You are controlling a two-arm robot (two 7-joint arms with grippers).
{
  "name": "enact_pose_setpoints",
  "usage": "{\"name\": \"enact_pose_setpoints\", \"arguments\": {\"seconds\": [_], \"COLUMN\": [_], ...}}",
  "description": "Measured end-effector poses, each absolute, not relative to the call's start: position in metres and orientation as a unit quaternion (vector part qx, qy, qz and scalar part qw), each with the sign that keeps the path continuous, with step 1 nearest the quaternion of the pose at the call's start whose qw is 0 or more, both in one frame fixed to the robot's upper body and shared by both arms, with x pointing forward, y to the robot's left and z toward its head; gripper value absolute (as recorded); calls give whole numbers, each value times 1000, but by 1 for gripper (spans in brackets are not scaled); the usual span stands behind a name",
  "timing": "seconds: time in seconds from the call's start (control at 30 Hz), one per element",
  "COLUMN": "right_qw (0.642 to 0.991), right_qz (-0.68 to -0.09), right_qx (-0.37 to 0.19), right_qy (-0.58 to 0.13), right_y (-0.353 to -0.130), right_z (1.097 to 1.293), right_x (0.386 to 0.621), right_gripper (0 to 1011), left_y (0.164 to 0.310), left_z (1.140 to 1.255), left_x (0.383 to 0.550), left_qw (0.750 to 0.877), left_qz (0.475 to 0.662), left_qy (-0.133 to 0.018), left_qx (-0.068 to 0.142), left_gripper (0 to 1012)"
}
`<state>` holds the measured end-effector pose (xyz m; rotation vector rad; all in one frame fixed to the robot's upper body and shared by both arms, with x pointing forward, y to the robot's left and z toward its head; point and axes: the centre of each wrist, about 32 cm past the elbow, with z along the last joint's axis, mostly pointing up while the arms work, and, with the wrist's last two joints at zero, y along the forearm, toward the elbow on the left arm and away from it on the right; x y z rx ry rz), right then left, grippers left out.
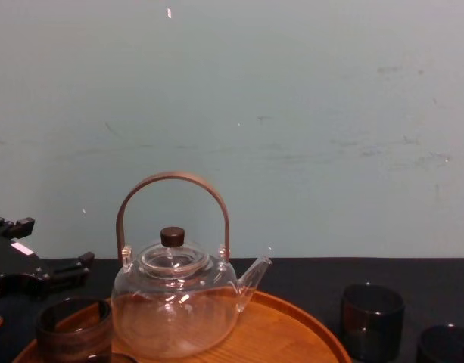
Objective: Pick up the glass from the table and place it on the tray.
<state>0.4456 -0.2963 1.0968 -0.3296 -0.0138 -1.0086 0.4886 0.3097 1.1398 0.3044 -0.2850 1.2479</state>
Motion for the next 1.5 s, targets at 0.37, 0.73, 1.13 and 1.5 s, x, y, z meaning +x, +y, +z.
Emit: {"name": "enact_pose_setpoints", "arguments": {"seconds": [0.37, 0.73, 1.13, 1.5], "right_qw": [882, 912, 933, 941], "right_qz": [-450, -388, -335, -311], "right_qx": [-136, -119, -115, -121], "right_qy": [-29, -55, -60, -54], "right_y": [-286, -253, -217, -199], "right_z": [1115, 1128, 1130, 1125], "right_x": [439, 432, 437, 444], "right_gripper": [916, 916, 916, 916], "left_y": [310, 310, 310, 310], "left_z": [1140, 1140, 1140, 1140], "left_x": [489, 489, 489, 489], "left_qw": [791, 791, 791, 791], "left_qz": [580, 580, 580, 580], "left_qy": [-132, -132, -132, -132], "left_qx": [141, 141, 142, 141], "left_gripper": [1001, 1001, 1001, 1001]}}
